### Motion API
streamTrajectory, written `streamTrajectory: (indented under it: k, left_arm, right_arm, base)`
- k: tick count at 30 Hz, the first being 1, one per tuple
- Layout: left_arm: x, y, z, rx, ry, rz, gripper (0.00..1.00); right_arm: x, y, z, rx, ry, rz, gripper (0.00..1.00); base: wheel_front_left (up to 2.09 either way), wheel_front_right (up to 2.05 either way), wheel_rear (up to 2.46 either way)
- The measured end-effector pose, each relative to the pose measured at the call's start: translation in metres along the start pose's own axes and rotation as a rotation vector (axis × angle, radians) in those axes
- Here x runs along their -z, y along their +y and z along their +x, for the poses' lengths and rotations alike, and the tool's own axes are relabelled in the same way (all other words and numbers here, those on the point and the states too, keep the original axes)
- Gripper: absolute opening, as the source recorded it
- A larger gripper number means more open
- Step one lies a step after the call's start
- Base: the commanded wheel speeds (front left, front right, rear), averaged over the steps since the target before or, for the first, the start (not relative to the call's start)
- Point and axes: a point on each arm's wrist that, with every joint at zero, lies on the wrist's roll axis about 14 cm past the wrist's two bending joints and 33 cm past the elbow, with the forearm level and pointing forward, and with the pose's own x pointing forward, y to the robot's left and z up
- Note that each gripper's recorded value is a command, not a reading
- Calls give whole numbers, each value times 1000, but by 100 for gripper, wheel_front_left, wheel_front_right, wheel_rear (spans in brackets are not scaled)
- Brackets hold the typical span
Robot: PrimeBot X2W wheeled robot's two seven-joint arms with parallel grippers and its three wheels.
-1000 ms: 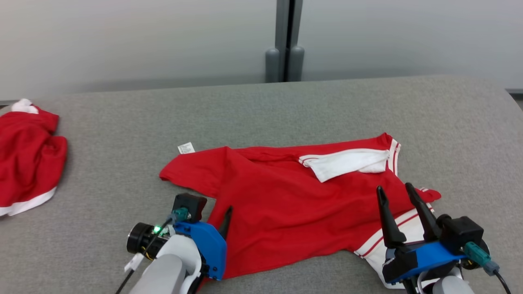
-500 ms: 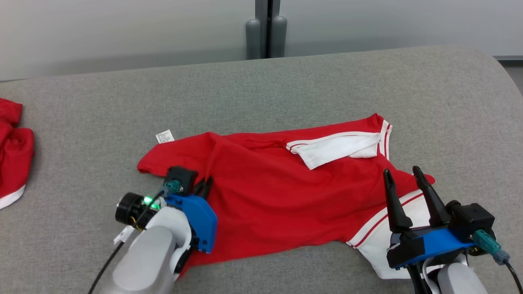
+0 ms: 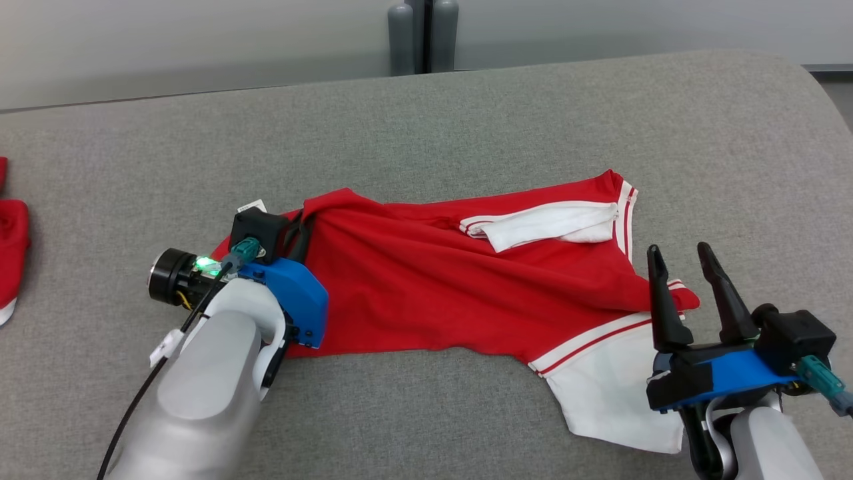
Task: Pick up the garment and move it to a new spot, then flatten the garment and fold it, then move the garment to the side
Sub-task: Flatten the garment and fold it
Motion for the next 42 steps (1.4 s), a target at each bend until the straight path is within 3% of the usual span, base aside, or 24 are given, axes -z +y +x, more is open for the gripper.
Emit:
streamTrajectory:
  k: [5,6,7,8,9,27,42]
  left_arm:
    - [-15,-4,4,-1,-104,-11,0]
    - [-17,-4,4,-2,-118,-14,9]
    - [-17,-5,3,-4,-125,-18,31]
    - [-16,-5,2,-8,-129,-23,46]
    - [-16,-6,2,-12,-132,-28,100]
    - [-46,22,-59,-178,-338,-200,100]
    - [0,15,-137,-318,-360,-349,100]
  right_arm:
    - [-2,-8,2,23,-7,-1,100]
    - [-2,-8,2,24,-7,-1,100]
    - [-2,-9,2,26,-8,0,100]
    - [-2,-10,3,29,-10,0,100]
    - [-3,-11,3,32,-12,-1,100]
    - [-28,5,3,-9,-80,-16,100]
    - [-33,24,-29,-62,-86,-19,100]
  base:
    - [0,0,0]
    - [0,0,0]
    - [0,0,0]
    - [0,0,0]
    - [0,0,0]
    - [0,0,0]
    - [0,0,0]
